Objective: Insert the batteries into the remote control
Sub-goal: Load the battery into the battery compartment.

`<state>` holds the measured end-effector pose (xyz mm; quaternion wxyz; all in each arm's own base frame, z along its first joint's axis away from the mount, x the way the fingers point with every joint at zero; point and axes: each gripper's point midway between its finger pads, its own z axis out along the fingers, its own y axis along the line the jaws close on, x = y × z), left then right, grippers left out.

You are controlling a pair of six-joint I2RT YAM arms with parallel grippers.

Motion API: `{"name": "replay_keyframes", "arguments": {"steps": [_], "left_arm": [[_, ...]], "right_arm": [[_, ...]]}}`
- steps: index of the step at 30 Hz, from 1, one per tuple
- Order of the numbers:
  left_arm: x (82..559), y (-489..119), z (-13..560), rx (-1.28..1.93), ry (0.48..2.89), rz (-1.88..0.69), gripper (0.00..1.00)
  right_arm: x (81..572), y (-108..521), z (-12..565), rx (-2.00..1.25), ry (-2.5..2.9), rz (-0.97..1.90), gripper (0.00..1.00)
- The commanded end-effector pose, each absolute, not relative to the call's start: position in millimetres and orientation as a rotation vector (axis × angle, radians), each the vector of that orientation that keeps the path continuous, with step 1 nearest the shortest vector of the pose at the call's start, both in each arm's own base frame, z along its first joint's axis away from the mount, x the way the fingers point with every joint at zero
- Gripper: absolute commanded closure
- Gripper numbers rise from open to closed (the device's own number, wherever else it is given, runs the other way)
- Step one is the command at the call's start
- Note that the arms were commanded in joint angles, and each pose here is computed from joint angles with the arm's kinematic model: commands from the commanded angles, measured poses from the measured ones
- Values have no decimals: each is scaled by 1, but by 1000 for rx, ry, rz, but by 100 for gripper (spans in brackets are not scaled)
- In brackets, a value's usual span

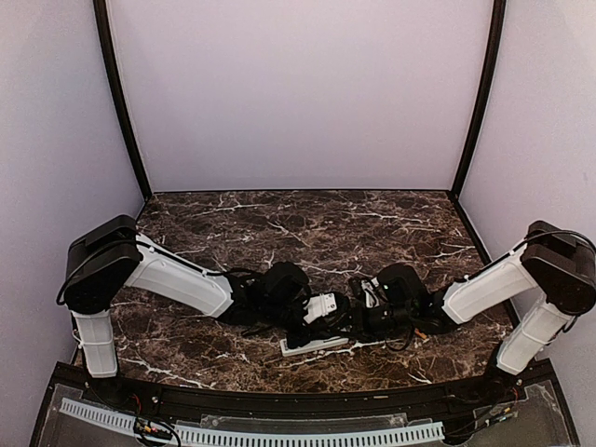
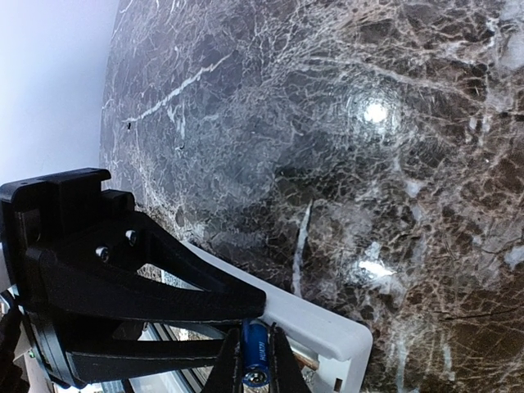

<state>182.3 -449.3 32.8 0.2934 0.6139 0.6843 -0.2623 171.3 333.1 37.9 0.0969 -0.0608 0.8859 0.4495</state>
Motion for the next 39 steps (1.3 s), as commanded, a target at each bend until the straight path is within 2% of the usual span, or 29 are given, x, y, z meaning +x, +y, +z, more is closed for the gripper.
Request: {"name": "replay_keyframes", "arguments": {"steps": [1,10,22,39], "left_arm": [[157,-406,-16,1813,1982,-587,100],[156,-402,-19,1826,1986,-580,100],[155,-402,-21,1831,1992,-582,100],[155,-403,-21,1825,1999,-585,100]], "right_arm": [[158,325,25,-213,2731,1247,93],[163,323,38,-226,2711,1208,81],[176,316,66,-277,2664,1128,77],[178,323,61,-270,2679,1179,89]]}}
